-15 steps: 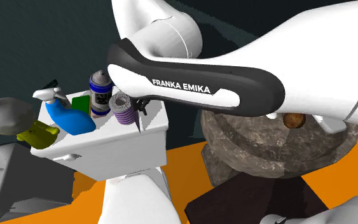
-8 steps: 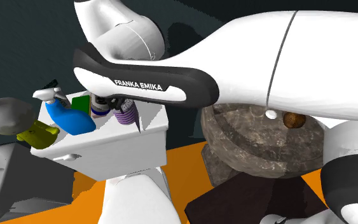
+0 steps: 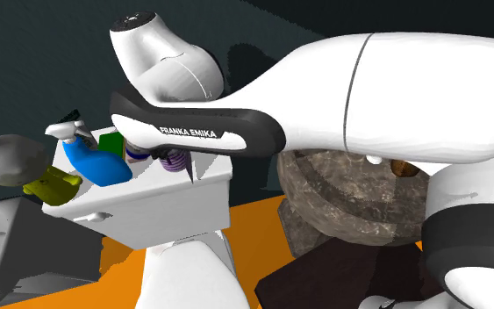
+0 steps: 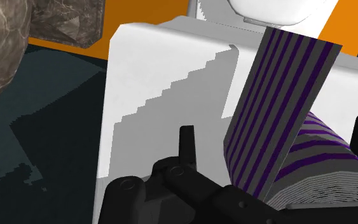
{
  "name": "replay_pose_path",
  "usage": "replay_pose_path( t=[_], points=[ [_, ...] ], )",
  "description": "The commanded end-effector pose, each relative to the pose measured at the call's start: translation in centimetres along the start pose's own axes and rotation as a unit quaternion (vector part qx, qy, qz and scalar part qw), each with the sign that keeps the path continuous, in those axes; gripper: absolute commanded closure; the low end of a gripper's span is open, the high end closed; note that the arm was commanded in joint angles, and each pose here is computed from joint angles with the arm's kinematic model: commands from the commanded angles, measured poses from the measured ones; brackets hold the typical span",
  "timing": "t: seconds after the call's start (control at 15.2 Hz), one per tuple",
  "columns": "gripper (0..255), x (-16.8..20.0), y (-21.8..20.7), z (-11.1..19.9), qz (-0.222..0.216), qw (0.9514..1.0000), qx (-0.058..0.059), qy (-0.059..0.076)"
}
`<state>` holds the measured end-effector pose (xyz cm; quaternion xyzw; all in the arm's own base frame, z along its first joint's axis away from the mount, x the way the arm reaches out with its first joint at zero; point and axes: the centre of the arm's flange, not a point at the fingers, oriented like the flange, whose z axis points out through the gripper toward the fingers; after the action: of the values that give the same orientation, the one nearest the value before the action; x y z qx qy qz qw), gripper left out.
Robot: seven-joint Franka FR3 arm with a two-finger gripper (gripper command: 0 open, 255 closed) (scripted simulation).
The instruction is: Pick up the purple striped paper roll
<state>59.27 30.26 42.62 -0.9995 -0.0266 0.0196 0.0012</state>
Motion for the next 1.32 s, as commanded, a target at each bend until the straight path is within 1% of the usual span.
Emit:
replay_pose_path(
  t=[0.0,0.07,0.66,1.25],
  points=[
    [0,0.1,-0.1,0.3,0.0,1.0,0.0,0.0],
    [255,0.1,0.0,0.4,0.0,1.0,0.0,0.0],
    [255,0.1,-0.1,0.3,0.0,1.0,0.0,0.0],
    [255,-0.1,-0.1,-4.4,0.0,1.0,0.0,0.0]
  ],
)
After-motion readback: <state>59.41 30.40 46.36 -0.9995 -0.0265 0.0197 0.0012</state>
